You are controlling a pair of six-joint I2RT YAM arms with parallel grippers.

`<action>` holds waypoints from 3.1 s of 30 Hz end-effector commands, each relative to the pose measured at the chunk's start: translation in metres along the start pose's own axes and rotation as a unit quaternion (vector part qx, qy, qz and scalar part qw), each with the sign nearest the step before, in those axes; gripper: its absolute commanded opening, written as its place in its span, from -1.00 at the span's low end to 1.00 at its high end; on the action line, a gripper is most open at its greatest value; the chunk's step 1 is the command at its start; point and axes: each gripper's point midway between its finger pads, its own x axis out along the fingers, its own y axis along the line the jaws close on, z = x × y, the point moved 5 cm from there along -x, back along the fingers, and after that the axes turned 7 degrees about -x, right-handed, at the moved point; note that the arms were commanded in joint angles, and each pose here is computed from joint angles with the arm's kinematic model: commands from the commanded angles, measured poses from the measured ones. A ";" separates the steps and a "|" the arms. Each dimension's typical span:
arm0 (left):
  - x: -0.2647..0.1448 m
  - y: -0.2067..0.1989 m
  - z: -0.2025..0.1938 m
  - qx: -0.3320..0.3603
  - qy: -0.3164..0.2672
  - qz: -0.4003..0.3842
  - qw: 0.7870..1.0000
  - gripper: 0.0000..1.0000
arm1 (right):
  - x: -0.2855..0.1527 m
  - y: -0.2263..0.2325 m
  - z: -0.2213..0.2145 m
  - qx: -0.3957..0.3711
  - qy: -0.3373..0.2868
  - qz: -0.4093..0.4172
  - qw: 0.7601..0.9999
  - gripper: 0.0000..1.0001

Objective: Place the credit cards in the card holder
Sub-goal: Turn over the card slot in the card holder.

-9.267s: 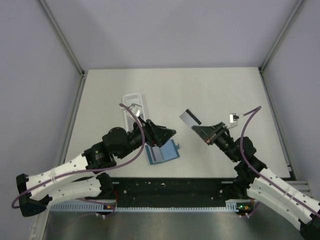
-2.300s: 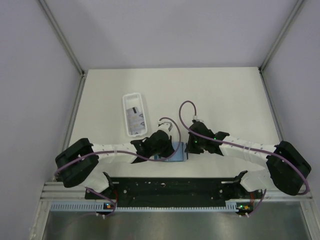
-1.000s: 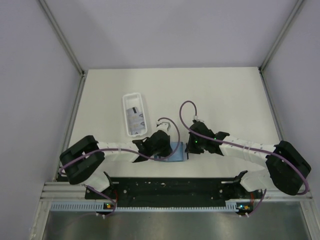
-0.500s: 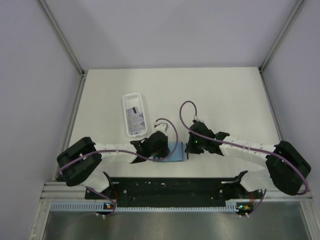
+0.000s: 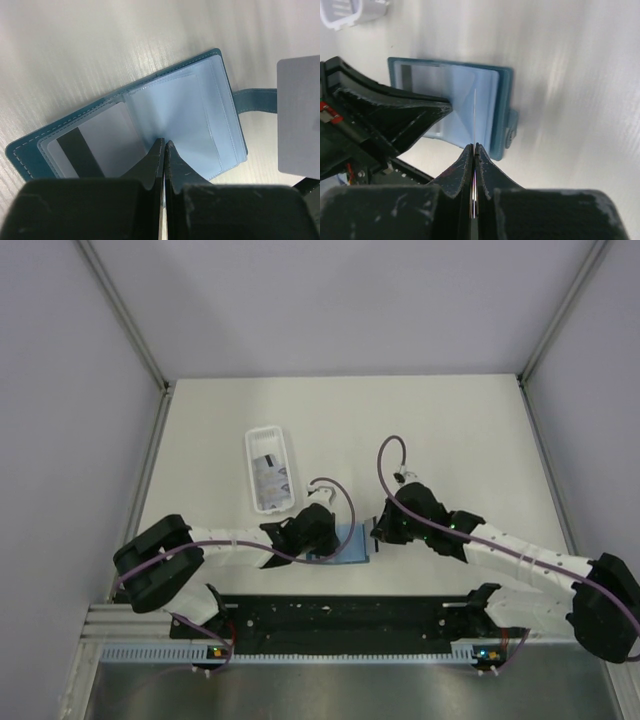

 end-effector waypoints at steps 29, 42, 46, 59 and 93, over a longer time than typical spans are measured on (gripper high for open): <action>-0.004 0.024 -0.017 0.012 0.033 0.038 0.999 -1.00 | 0.040 0.013 -0.027 -0.007 0.097 0.068 0.993 -1.00; -0.009 0.021 -0.014 0.011 0.031 0.035 0.999 -1.00 | 0.044 0.014 -0.027 -0.008 0.097 0.072 0.993 -1.00; -0.011 0.019 -0.013 0.011 0.031 0.030 0.999 -1.00 | 0.045 0.015 -0.029 -0.009 0.100 0.079 0.992 -1.00; -0.024 0.001 0.004 0.015 0.007 -0.004 1.000 -1.00 | 0.045 0.019 -0.028 -0.018 0.101 0.096 0.990 -1.00; -0.090 0.013 0.036 -0.012 -0.102 0.002 0.995 -1.00 | 0.030 0.086 -0.006 -0.048 0.080 0.213 0.972 -1.00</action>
